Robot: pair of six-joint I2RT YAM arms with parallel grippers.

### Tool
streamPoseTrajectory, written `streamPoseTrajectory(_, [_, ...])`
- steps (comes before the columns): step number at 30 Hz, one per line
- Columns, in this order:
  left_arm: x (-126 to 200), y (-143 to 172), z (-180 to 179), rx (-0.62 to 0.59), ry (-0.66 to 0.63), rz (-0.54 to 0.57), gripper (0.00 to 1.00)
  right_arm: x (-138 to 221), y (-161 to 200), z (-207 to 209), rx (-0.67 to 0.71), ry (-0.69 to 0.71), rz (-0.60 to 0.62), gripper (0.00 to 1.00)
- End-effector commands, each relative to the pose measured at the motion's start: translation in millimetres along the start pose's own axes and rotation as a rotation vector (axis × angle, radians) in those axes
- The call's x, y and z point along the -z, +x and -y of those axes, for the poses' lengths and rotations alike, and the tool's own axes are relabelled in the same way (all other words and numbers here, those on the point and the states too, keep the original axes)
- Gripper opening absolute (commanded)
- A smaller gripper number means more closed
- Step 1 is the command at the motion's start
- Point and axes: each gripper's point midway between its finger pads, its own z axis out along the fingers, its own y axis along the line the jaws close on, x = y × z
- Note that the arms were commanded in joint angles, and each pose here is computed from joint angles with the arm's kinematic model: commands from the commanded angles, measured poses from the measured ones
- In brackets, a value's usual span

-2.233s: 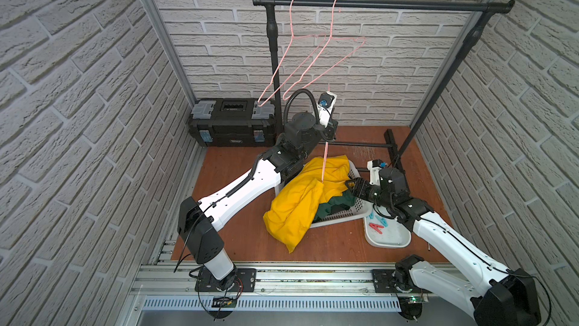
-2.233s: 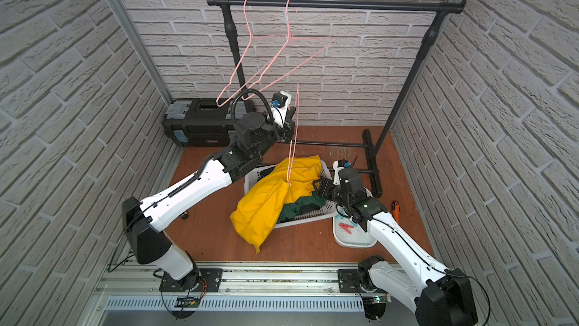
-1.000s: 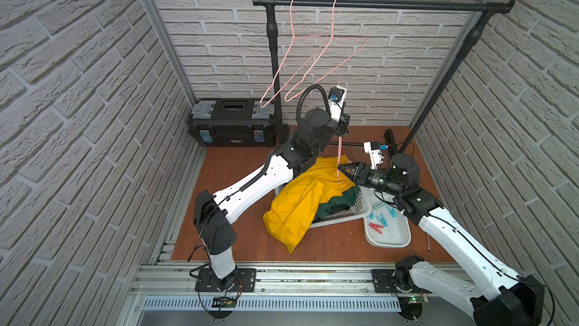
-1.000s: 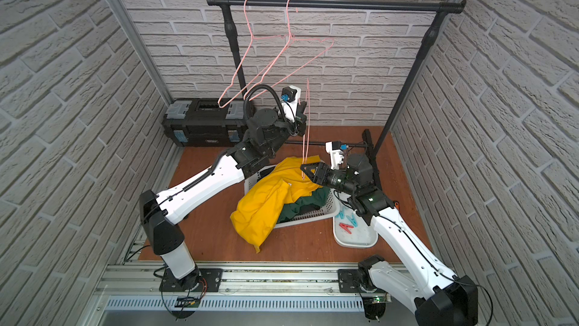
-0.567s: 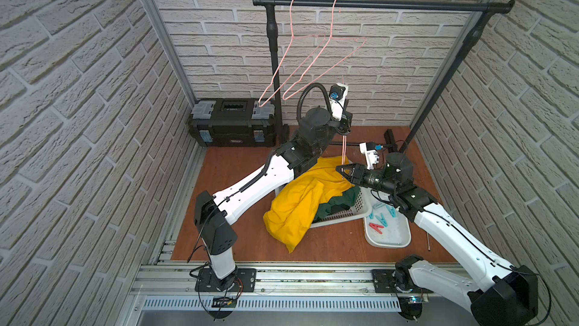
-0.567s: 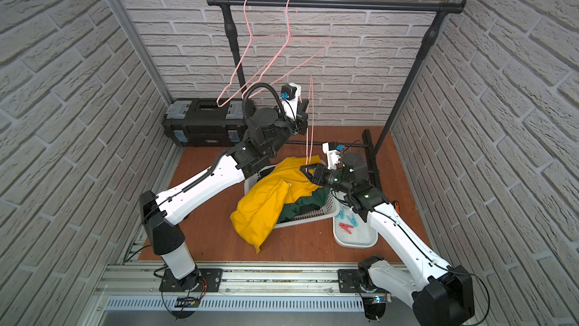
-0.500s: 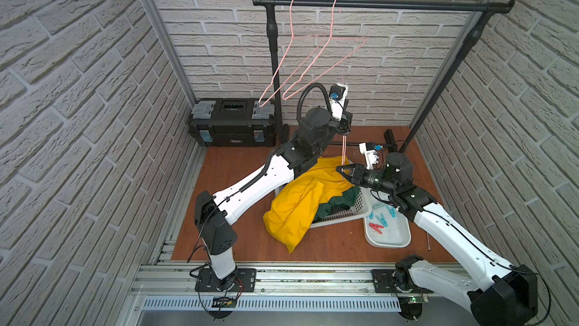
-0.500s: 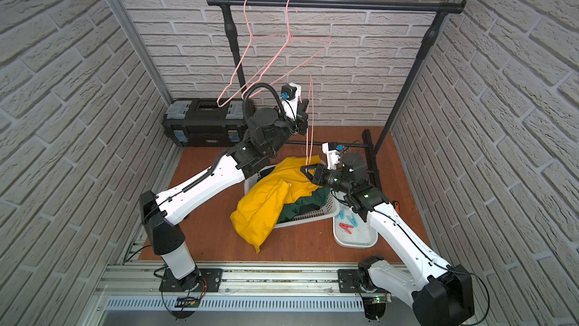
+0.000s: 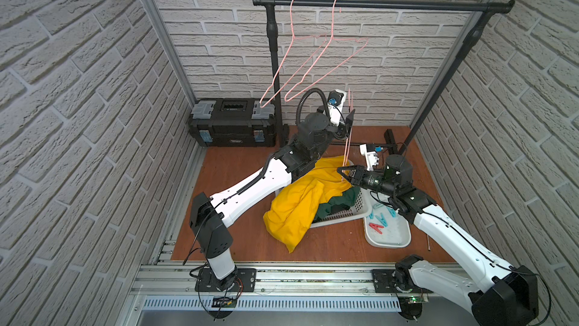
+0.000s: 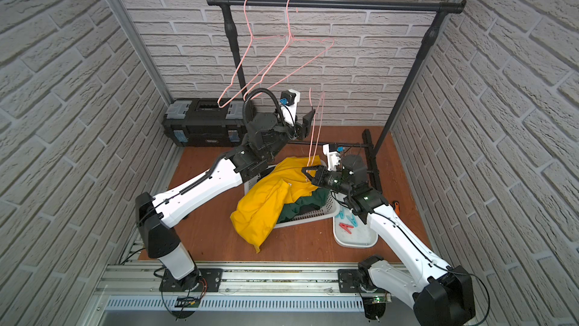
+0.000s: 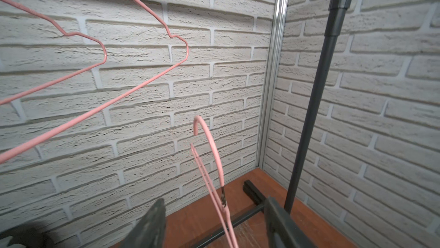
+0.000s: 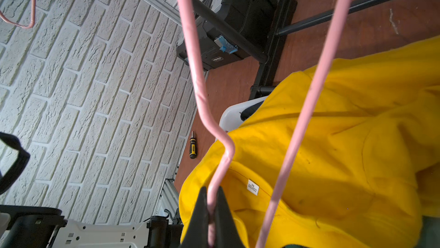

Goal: Remove the clothespins securing t-shirts to the hanger
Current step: Place the hanger on the clothes rail.

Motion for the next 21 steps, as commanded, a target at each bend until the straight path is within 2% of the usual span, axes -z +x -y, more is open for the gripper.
streamPoseTrajectory(1, [22, -21, -8, 0.004, 0.003, 0.029, 0.85, 9, -21, -17, 0.047, -0.026, 0.069, 0.03])
streamPoseTrajectory(3, [30, -13, -12, -0.009, 0.0, -0.01, 0.98, 11, -25, -18, 0.046, -0.021, 0.071, 0.03])
streamPoseTrajectory(9, [62, 21, -22, -0.045, 0.002, -0.149, 0.98, 18, -46, -24, 0.05, -0.018, 0.113, 0.03])
streamPoseTrajectory(15, [105, 85, -34, -0.08, 0.006, -0.384, 0.98, 28, -77, -40, 0.065, -0.033, 0.152, 0.03])
streamPoseTrajectory(21, [155, 145, -36, -0.013, 0.069, -0.596, 0.98, 39, -108, -53, 0.086, -0.034, 0.179, 0.03])
